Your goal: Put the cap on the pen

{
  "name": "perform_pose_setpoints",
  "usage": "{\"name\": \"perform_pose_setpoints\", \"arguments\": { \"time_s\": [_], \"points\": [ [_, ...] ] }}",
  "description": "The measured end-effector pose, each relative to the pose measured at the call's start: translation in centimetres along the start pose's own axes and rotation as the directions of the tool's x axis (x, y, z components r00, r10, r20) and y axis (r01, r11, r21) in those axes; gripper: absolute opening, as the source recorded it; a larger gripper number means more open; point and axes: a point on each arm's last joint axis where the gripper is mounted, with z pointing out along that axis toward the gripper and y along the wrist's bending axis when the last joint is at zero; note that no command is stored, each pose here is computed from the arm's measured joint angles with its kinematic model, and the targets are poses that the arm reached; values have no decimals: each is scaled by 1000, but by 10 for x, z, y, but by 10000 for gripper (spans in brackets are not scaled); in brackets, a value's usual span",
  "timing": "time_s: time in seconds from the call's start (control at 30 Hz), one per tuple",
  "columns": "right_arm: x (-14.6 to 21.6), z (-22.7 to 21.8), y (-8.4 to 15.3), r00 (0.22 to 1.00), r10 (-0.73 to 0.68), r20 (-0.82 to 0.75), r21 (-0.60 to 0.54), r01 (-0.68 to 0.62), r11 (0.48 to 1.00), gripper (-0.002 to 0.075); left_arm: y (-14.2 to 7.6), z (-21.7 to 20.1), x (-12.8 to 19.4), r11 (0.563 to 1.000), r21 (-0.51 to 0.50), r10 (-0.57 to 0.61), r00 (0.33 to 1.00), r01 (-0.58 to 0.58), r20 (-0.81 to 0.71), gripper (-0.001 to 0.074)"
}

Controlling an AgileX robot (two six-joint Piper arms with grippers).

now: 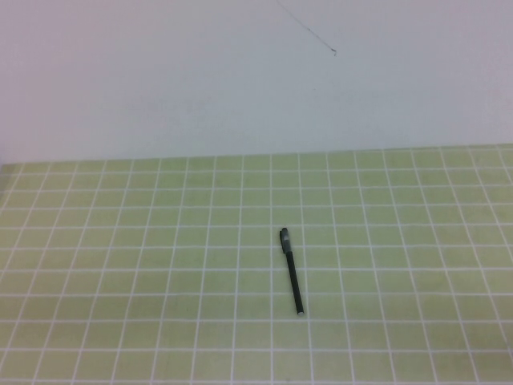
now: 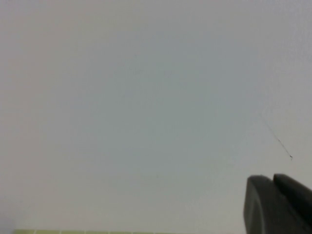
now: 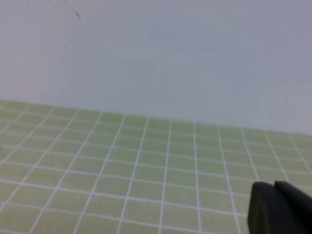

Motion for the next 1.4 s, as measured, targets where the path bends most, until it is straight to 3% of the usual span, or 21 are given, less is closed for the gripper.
{"name": "perform_pose_setpoints", "arguments": {
  "time_s": [0.17,0.43,0.6,0.83,1.13,1.4],
  "points": [
    [15,0,0,993,115,-32,35,-114,993,-1,1,1,9,1000,-5,-20,999,20,-28,0],
    [27,-1,-2,983,101,-154,79,-90,993,-1,7,0,61,999,-13,45,983,-48,-176,0],
    [27,-1,-2,983,95,-154,79,-84,993,-1,7,0,58,999,-22,23,985,-27,-170,0],
    [27,-1,-2,983,97,-154,79,-86,993,-1,12,-3,69,987,-117,-138,950,109,-280,0],
    [26,-1,-2,984,98,-146,79,-87,993,-1,0,-8,84,997,21,-63,898,80,-436,0],
    [26,-1,-2,984,98,-146,79,-87,993,-1,0,-9,85,992,-22,-120,880,123,-459,0]
  ]
}}
